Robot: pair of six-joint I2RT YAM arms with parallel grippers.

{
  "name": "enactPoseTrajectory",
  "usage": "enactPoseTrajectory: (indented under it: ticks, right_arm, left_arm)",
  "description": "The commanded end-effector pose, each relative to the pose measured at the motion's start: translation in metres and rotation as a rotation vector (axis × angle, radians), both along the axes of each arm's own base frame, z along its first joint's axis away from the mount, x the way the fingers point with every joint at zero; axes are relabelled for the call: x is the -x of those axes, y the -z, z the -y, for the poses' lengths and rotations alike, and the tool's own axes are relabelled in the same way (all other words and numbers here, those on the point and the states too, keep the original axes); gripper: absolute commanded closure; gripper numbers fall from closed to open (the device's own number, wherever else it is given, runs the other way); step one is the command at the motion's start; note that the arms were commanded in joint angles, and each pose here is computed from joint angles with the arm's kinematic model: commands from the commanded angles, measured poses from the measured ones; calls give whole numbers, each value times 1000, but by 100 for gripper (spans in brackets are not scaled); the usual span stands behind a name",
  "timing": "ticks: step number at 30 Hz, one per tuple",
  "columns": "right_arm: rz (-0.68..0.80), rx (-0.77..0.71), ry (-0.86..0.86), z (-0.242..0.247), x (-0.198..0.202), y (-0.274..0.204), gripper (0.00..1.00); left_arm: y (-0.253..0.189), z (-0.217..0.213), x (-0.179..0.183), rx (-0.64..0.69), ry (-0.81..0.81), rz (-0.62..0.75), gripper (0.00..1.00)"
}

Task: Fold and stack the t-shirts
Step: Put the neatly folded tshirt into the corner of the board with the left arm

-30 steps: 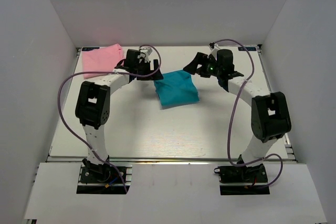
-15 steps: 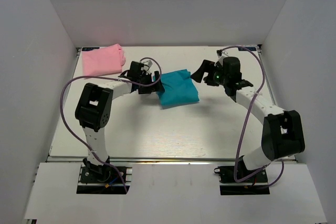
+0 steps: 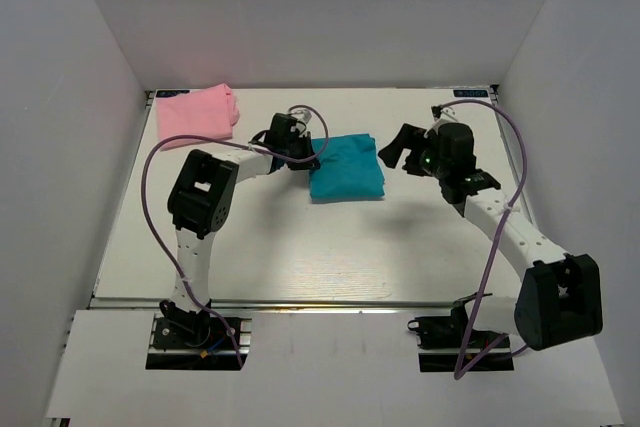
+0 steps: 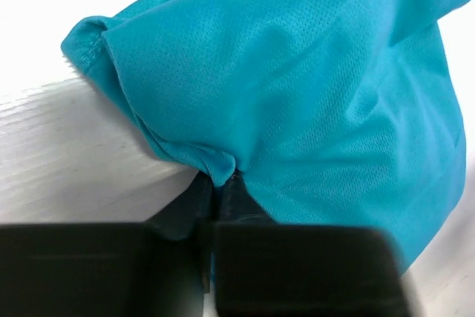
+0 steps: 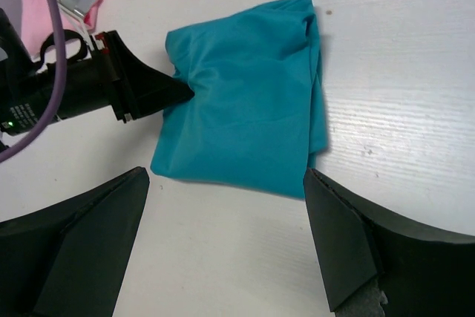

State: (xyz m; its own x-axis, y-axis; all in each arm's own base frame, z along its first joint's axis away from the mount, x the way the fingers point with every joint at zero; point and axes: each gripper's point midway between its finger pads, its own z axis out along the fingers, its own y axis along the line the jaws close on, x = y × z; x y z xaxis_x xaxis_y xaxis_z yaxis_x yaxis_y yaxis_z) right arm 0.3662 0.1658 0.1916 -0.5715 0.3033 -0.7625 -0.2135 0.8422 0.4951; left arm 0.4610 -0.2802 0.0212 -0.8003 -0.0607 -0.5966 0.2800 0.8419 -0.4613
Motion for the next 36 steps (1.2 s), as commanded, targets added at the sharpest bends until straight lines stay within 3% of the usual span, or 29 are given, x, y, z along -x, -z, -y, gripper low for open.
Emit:
enactPoseTrajectory:
  ticks: [1, 7, 15, 26, 29, 36]
  right_arm:
    - [40, 36, 52, 14, 3, -9, 10]
    - [31, 116, 85, 30, 11, -2, 10]
    - [2, 271, 178, 62, 14, 11, 10]
    - [-23, 383, 303, 95, 21, 2, 10]
    - [-13, 385, 330, 98, 20, -1, 10]
    - [-15, 387, 368, 103, 15, -3, 10]
  left_arm:
    - [45, -15, 30, -118, 13, -119, 100]
    - [-2, -16, 11, -152, 58, 30, 100]
    - [-91, -41, -32, -309, 137, 254, 100]
    - [-155, -68, -91, -357, 140, 327, 100]
    - [-186, -77, -107, -355, 156, 409, 100]
    - [-212, -131, -133, -384, 142, 488, 100]
